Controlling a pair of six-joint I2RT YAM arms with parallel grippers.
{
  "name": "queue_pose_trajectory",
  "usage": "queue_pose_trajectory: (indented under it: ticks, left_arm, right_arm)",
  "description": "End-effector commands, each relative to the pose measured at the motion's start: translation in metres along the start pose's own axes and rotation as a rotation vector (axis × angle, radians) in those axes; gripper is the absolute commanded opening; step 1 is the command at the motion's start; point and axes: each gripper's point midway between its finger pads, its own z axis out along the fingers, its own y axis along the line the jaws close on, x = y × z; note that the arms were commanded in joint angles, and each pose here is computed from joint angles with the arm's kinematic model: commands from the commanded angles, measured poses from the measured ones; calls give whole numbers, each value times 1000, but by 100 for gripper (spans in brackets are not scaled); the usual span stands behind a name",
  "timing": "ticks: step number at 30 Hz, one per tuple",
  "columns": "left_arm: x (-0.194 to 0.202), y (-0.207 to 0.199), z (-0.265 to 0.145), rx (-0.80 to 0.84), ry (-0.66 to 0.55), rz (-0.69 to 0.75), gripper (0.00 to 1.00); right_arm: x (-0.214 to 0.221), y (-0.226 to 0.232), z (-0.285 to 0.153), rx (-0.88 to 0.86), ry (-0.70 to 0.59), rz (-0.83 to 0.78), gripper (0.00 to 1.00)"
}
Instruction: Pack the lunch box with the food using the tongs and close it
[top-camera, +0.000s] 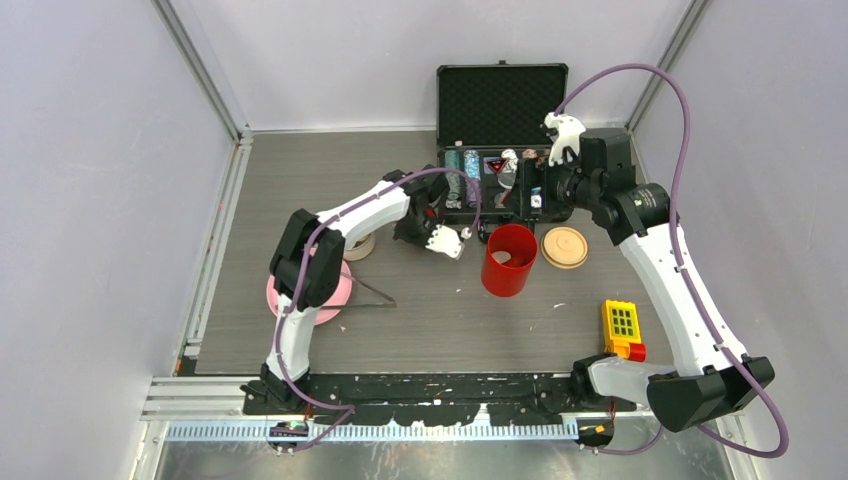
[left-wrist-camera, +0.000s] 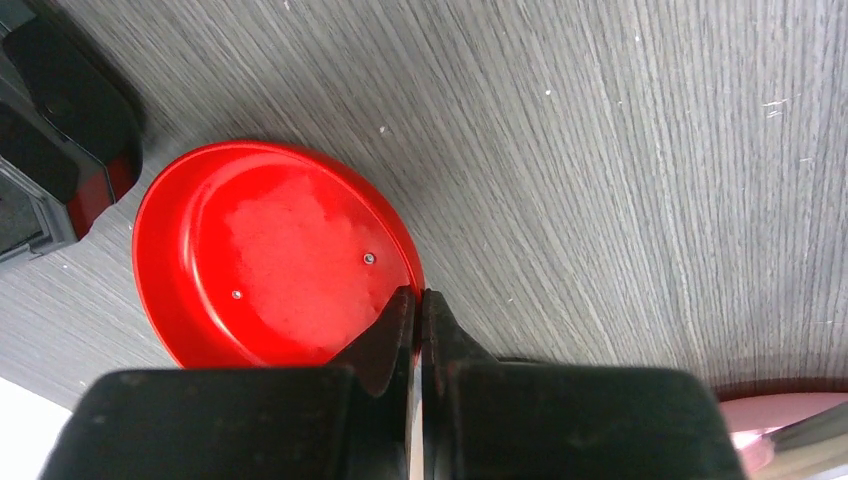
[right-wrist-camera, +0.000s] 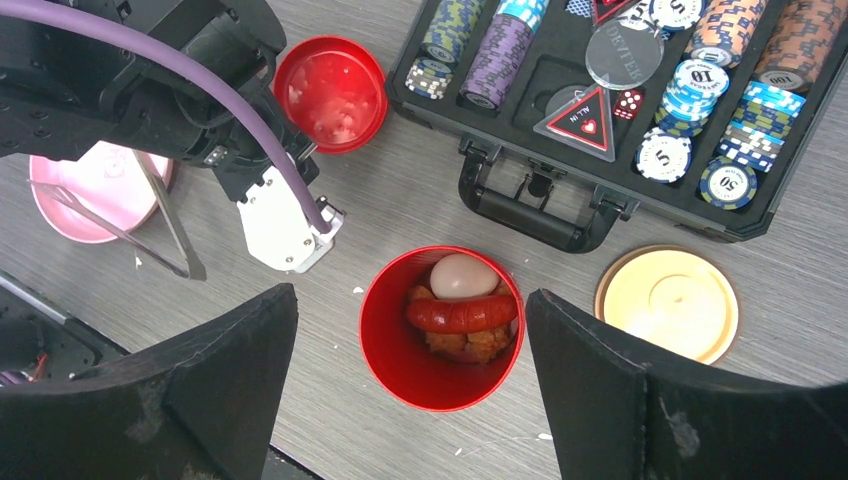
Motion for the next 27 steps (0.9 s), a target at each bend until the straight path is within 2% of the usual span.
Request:
queue_pose_trajectory:
  ticks: [1,6,13,17,19,22,24,25,27]
  left_arm:
    - [-6,5,-17,-47,-6,-32,0]
    - [-36,9,-63,-96,-162,-138,0]
    - [-75,7,-135,-114,-360,-308,0]
    - [-96,3,-180,-122,-523,-396,0]
    - [-104,7,-204,-139,-640,-490,0]
    - [-110,21,-253,-183,-897,-675,0]
    - [-103,30,-281,-213,-1059,-803,0]
    - [-101,40,-299,-261,-1142,-820,0]
    - [-94,44,-319,-252,-1246,-916,0]
  right_arm:
    - [-20,-4,-10,31,-66,-17,89]
    - [-37,-11,-10,78,-119,-12,89]
    - [-66,-2,-12,38,-157,-21,89]
    - [-82,5,-19,14,-190,-19,88]
    - [-86,11,-23,-9,-204,-2,88]
    - [-94,18,-26,-43,-251,24,89]
    - [-98,26,-29,-88,-275,18,88]
    - [-99,31,-28,-117,-272,13,88]
    - [-99,40,-27,-176,-263,-16,88]
